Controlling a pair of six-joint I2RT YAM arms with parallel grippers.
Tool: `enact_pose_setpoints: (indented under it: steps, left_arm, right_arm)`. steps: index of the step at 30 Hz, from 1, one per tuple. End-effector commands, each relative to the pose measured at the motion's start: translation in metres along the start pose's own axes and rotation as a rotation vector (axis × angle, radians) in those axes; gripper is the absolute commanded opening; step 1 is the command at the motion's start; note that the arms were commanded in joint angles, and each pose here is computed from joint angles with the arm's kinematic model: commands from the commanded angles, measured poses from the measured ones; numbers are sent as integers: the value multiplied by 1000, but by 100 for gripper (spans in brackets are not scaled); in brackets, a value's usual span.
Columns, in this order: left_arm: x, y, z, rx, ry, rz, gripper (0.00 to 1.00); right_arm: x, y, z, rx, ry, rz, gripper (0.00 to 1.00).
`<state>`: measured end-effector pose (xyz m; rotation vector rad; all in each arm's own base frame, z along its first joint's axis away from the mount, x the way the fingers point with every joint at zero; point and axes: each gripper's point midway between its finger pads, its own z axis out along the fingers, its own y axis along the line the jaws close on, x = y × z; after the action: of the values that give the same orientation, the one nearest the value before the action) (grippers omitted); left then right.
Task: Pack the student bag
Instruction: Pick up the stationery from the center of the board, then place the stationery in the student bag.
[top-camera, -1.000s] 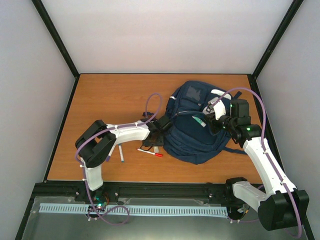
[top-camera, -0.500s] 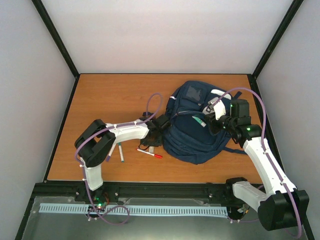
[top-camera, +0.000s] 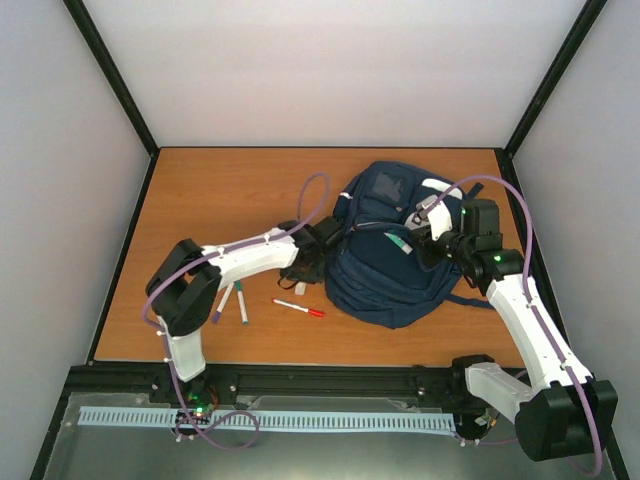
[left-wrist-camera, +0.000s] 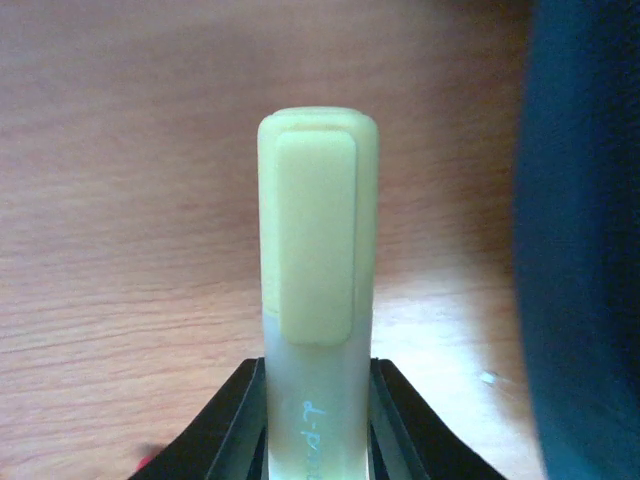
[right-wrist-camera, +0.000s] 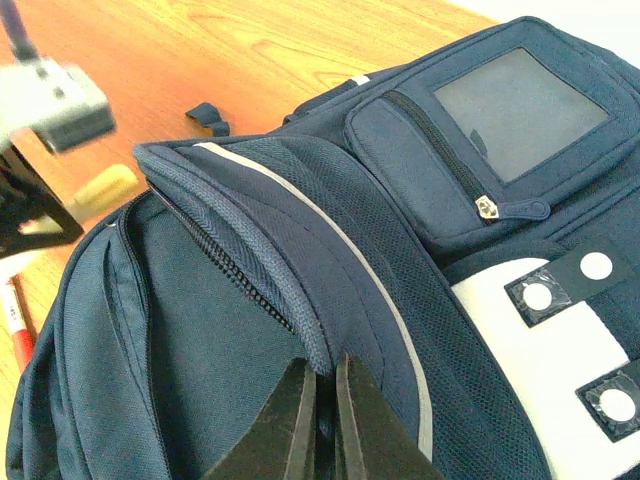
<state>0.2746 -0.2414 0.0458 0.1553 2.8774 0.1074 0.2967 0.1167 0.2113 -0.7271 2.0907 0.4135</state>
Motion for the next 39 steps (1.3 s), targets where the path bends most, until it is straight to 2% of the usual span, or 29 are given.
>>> enact_pose_setpoints:
  steps: [1, 3, 5, 10, 12, 18, 22, 32, 39]
  left_arm:
    - [-37, 8, -80, 62, -147, 13, 15]
    - [-44, -11, -111, 225, -194, 4, 16]
    - [-42, -39, -134, 432, -191, -14, 16]
    - [-39, -97, -158, 818, -186, -141, 15]
    - [-36, -116, -161, 898, -176, -168, 14]
    - [-34, -154, -162, 968, -186, -210, 13]
    - [-39, -169, -148, 1013, -171, -328, 10]
    - [-77, -162, -121, 948, -270, -628, 10]
    - [-105, -184, -109, 925, -290, -700, 10]
  right_arm:
    - [-13, -6, -6, 17, -64, -22, 3]
    - [-13, -5, -5, 9, -65, -18, 3]
    - [-12, -4, -4, -1, -63, -16, 3]
    - [-9, -1, 1, -31, -53, -2, 3]
    - [-9, 1, 2, -42, -55, 1, 3]
    - [-15, 5, -3, -56, -87, -10, 3]
    - [-20, 15, -9, -93, -122, -30, 3]
    - [-18, 14, -9, -85, -121, -35, 3]
    - [-17, 15, -9, -89, -119, -34, 3]
